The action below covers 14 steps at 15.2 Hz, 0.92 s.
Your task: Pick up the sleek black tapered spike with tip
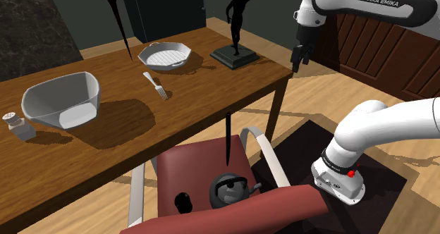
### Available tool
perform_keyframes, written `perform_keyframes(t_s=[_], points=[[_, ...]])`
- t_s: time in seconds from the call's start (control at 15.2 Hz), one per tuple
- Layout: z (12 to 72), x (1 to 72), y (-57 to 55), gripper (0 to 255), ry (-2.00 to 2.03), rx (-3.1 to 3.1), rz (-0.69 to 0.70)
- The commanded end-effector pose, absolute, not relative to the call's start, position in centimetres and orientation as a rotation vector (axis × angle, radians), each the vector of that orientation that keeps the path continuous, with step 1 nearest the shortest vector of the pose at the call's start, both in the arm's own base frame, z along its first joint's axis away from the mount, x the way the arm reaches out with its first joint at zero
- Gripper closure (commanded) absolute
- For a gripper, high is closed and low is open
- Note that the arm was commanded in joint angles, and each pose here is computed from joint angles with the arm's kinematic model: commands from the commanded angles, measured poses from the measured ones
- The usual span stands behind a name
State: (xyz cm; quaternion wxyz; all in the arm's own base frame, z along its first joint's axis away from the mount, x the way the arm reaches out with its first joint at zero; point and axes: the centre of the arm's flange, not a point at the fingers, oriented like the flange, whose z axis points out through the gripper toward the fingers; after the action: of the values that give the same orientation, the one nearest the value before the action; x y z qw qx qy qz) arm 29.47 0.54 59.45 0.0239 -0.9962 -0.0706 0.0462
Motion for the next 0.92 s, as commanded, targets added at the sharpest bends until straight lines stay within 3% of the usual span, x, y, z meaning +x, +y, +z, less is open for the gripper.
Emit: perform_keyframes(t_s=[0.0,0.86], points=[[59.4,29.5,0.5,0,-0.218,-3.083,0.143],[52.7,34.5,15.2,0,-0.111,-3.038,0.250]])
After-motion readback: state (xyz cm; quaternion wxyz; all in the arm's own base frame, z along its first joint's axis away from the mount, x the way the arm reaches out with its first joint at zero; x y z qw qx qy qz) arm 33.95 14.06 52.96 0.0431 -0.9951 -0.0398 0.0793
